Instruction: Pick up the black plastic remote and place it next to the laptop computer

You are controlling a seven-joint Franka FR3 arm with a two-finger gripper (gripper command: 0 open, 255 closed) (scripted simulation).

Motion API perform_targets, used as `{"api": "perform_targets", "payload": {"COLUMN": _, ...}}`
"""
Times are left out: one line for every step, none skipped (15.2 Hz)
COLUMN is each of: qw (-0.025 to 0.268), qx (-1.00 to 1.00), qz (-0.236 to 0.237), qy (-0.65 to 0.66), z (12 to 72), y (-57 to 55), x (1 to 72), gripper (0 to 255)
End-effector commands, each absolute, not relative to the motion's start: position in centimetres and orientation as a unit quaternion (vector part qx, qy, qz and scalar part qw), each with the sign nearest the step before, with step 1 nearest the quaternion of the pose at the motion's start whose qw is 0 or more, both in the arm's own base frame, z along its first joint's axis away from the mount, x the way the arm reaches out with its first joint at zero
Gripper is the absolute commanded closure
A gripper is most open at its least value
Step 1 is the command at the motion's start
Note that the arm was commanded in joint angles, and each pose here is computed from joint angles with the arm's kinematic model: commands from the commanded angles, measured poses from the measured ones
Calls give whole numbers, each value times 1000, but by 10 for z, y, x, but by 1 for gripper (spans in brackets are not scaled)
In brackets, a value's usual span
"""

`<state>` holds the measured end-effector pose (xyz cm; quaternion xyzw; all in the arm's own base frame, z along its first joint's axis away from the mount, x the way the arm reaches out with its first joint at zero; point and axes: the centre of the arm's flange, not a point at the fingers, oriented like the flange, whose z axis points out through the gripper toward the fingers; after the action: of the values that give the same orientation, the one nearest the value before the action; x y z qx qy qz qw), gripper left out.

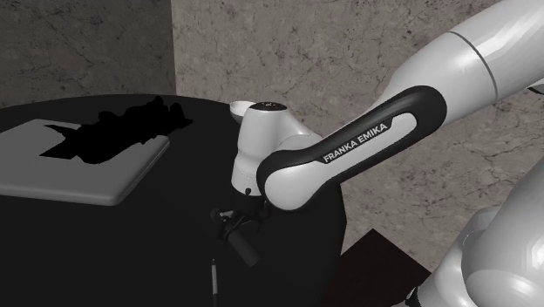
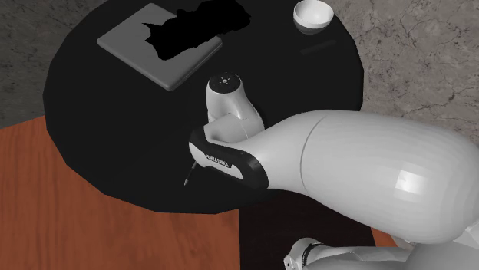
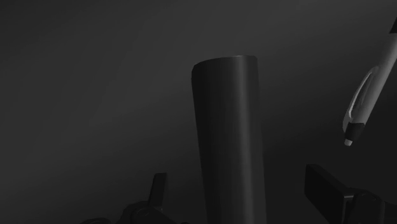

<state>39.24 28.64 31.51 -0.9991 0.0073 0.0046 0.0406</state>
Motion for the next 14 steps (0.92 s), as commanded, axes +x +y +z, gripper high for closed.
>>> {"api": "perform_targets", "payload": {"qw": 41, "qx": -999, "qz": 5, "qy": 7, "z": 315, "y": 286, "x": 392, "gripper": 0}}
{"api": "perform_targets", "payload": {"qw": 41, "qx": -999, "qz": 5, "qy": 7, "z": 315, "y": 286, "x": 392, "gripper": 0}}
{"api": "perform_targets", "payload": {"qw": 41, "qx": -999, "qz": 5, "qy": 7, "z": 315, "y": 286, "x": 392, "gripper": 0}}
{"api": "perform_targets", "payload": {"qw": 41, "qx": -999, "qz": 5, "qy": 7, "z": 315, "y": 286, "x": 392, "gripper": 0}}
{"api": "perform_targets", "payload": {"qw": 41, "qx": -999, "qz": 5, "qy": 7, "z": 315, "y": 286, "x": 392, "gripper": 255}}
{"api": "perform_targets", "payload": {"qw": 41, "qx": -999, "qz": 5, "qy": 7, "z": 315, "y": 286, "x": 392, "gripper": 255}}
{"api": "perform_targets", "payload": {"qw": 41, "qx": -999, "qz": 5, "qy": 7, "z": 315, "y": 286, "x": 392, "gripper": 255}}
{"api": "perform_targets", "payload": {"qw": 41, "qx": -999, "qz": 5, "qy": 7, "z": 315, "y": 287, "x": 392, "gripper": 255}}
{"api": "perform_targets", "payload": {"qw": 41, "qx": -999, "qz": 4, "qy": 7, "z": 315, "y": 286, "x": 393, "gripper": 255}}
{"api": "perform_targets", "payload": {"qw": 41, "qx": -999, "qz": 4, "qy": 7, "z": 315, "y": 286, "x": 393, "gripper": 255}}
{"api": "perform_targets", "payload": {"qw": 41, "qx": -999, "qz": 4, "qy": 7, "z": 315, "y": 287, "x": 393, "gripper": 255}}
{"api": "perform_targets", "payload": {"qw": 41, "qx": -999, "qz": 4, "qy": 7, "z": 315, "y": 287, "x": 393, "gripper": 255}}
{"api": "perform_targets", "payload": {"qw": 41, "qx": -999, "qz": 4, "qy": 7, "z": 316, "y": 286, "x": 393, "gripper": 255}}
{"api": "perform_targets", "payload": {"qw": 41, "qx": -999, "qz": 5, "qy": 7, "z": 315, "y": 286, "x": 392, "gripper": 255}}
